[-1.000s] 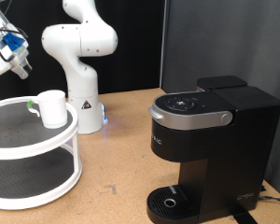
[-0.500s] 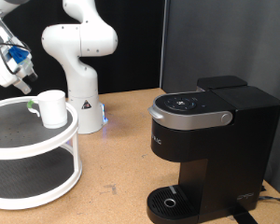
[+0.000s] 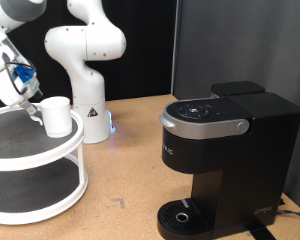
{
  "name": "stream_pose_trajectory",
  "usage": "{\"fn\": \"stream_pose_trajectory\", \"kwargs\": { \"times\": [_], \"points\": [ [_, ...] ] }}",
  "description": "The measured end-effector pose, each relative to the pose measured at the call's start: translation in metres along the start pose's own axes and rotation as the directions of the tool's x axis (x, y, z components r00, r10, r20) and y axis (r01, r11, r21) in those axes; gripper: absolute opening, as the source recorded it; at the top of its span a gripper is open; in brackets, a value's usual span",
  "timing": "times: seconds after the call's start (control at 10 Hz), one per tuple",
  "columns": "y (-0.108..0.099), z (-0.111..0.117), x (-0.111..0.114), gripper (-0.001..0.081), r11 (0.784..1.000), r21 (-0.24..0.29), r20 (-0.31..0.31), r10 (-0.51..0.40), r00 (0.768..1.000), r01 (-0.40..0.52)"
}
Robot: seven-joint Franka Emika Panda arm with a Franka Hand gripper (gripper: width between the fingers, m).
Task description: Make a cup of coffee with the keurig machine
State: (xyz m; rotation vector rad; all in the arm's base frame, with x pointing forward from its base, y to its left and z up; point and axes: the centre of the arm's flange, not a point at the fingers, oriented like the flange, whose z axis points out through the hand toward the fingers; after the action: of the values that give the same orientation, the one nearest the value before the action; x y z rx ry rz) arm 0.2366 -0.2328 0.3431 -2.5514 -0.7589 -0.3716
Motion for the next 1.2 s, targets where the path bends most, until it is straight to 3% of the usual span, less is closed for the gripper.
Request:
{"fn": "stream_pose_trajectory", "kwargs": {
  "times": [0.5, 0.8, 0.9, 1.0, 1.2],
  "points": [
    [0.006, 0.011, -0.010, 0.0800, 1.000, -0.010, -0.001, 0.013, 1.000, -0.014],
    [0.010, 0.012, -0.011, 0.0773, 1.000, -0.012, -0.038, 0.014, 0.999, -0.015],
    [0.010, 0.012, -0.010, 0.0588, 1.000, -0.010, -0.055, 0.012, 0.998, -0.012],
    [0.011, 0.012, -0.009, 0.0588, 1.000, -0.009, -0.068, 0.012, 0.998, -0.013],
    [0.012, 0.009, -0.005, 0.0270, 1.000, -0.009, -0.087, 0.015, 0.996, -0.016]
  ]
}}
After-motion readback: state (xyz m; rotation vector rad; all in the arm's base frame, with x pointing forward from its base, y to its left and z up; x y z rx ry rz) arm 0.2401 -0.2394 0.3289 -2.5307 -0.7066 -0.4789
